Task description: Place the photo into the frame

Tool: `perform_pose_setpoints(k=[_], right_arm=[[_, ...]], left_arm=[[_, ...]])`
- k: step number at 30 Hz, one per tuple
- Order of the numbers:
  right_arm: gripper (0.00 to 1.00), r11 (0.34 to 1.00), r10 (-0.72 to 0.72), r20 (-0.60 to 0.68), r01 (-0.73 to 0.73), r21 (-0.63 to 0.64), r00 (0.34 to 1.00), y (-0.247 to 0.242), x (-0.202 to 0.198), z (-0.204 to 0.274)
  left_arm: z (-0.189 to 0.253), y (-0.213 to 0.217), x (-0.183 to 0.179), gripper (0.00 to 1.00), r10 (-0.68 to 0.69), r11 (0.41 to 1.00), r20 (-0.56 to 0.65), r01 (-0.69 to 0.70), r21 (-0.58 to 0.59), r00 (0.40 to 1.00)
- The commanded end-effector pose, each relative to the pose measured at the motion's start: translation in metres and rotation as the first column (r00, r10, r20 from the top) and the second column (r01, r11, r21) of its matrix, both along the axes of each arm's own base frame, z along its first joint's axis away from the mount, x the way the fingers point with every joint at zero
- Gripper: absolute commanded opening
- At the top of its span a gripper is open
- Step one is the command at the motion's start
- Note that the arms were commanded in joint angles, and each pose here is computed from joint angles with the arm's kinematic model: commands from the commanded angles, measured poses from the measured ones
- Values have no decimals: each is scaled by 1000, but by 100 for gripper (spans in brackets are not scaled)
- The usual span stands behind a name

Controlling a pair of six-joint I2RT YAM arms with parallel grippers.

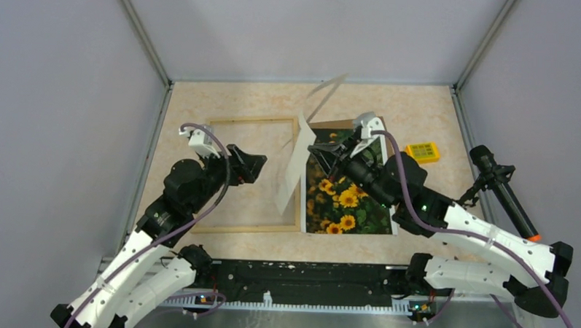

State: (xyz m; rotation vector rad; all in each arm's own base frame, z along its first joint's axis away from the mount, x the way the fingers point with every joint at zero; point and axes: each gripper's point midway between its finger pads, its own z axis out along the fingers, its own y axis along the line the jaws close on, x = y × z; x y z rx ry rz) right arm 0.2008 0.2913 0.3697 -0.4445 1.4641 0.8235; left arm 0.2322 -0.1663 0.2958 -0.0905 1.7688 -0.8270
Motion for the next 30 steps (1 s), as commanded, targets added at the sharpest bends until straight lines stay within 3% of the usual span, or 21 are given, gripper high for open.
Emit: perform_pose_setpoints(k=[1, 8, 13, 15, 19, 21, 25, 30], right_arm=[[0, 978, 205, 77, -207, 30, 976, 46, -19, 49], [0, 906, 376, 157, -398, 146, 913, 115, -22, 95], [0, 880, 360, 134, -384, 279, 923, 132, -1, 114], [0, 897, 292, 58, -294, 330, 955, 128, 18, 108], [0, 936, 31, -171, 31, 350, 985, 93, 67, 56], [0, 920, -86, -260, 177, 350, 962, 62, 85, 26], [0, 855, -314, -321, 413, 315, 893, -5, 102, -4], [0, 784, -476, -360, 573, 241, 803, -53, 105, -35]], left_arm=[[29, 26, -6, 96, 84, 996, 71, -86, 32, 994], [77, 77, -33, 96, 240, 971, 175, -239, -29, 955], [103, 113, -56, 96, 338, 941, 235, -330, -74, 912], [107, 120, -60, 96, 355, 935, 247, -346, -80, 902], [101, 119, -58, 96, 356, 934, 236, -350, -66, 904], [95, 113, -54, 96, 339, 940, 224, -335, -58, 914], [84, 96, -44, 97, 294, 956, 197, -291, -48, 935], [71, 72, -30, 97, 227, 974, 160, -224, -36, 961]])
